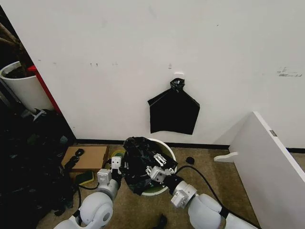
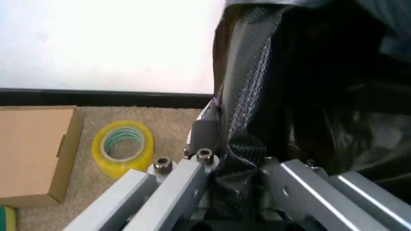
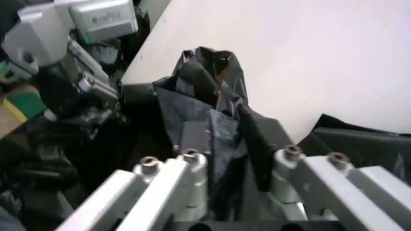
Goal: Place the garbage bag over the trash bin.
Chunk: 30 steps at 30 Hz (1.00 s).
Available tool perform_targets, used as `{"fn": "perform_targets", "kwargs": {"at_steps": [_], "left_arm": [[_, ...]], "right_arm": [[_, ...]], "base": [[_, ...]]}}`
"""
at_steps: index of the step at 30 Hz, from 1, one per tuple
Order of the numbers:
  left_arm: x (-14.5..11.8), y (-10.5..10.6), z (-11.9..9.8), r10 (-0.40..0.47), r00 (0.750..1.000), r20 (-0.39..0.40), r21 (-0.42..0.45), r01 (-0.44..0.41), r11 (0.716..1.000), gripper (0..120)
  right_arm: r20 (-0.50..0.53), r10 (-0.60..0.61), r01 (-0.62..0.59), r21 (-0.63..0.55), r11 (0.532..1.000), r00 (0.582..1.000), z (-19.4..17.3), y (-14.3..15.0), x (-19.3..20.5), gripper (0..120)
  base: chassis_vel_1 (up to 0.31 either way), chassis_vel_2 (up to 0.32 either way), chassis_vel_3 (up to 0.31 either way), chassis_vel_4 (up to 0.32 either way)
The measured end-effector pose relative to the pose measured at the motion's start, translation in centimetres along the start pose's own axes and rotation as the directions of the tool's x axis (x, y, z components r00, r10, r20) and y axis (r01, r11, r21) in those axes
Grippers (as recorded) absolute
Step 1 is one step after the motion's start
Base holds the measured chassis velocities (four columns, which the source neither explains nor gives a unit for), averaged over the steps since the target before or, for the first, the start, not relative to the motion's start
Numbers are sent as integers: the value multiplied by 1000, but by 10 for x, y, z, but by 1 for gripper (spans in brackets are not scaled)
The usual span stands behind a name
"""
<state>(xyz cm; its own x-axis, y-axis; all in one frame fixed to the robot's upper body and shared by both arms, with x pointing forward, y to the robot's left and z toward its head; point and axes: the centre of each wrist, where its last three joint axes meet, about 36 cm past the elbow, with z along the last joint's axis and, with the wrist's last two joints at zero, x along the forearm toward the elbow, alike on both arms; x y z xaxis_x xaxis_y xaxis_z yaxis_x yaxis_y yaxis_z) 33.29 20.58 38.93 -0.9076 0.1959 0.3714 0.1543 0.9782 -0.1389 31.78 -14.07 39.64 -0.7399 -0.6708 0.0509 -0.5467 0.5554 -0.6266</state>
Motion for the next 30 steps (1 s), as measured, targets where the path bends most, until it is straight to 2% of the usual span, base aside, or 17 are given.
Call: {"fn": "perform_targets", "kwargs": {"at_steps": [3,6,9,11,13,17,18,19,24,25,27,30], "left_arm": [[0,1,0,0,1000,3,-6,0,1000,0],[1,2,1,2,1000,12,-22,-2,1000,0],[2,3,2,5,1000,20,-34,-5,999,0],[2,4,2,5,1000,22,-37,-5,999,0],[1,7,2,-1,999,34,-46,2,999,0],[0,9,0,-5,998,58,-42,8,999,0],[1,9,-1,-4,998,61,-41,7,999,0],[1,9,-1,-4,998,61,-41,7,999,0],[6,11,3,9,997,71,-72,-3,997,0],[6,11,3,9,997,71,-72,-3,997,0],[9,13,5,14,997,74,-90,-7,996,0],[12,15,8,23,997,75,-106,-15,994,0]], "right_arm": [[-15,2,-2,-6,1000,1000,1,-2,2,1],[-29,6,-7,-39,999,1000,-1,-3,4,0],[-72,2,-14,-166,986,997,-11,-5,8,0],[-79,0,-15,-192,981,997,-14,-6,9,0],[-141,-38,-21,-398,917,989,-33,-11,16,0],[-199,-170,7,-630,777,965,-61,-23,29,0],[-203,-189,10,-656,755,961,-64,-24,30,0],[-203,-189,10,-656,755,961,-64,-24,30,0],[-212,-216,-35,-786,617,953,-83,-39,27,0],[-212,-216,-35,-786,617,953,-83,-39,27,0],[-219,-206,-65,-819,570,954,-85,-48,24,0],[-225,-185,-93,-838,538,957,-84,-56,19,0]], "base": [[0,0,0,0],[0,0,0,0],[0,0,0,0],[0,0,0,0],[0,0,0,0],[0,0,0,0],[0,0,0,0],[0,0,0,0],[0,0,0,0],[0,0,0,0],[0,0,0,0],[0,0,0,0]]}}
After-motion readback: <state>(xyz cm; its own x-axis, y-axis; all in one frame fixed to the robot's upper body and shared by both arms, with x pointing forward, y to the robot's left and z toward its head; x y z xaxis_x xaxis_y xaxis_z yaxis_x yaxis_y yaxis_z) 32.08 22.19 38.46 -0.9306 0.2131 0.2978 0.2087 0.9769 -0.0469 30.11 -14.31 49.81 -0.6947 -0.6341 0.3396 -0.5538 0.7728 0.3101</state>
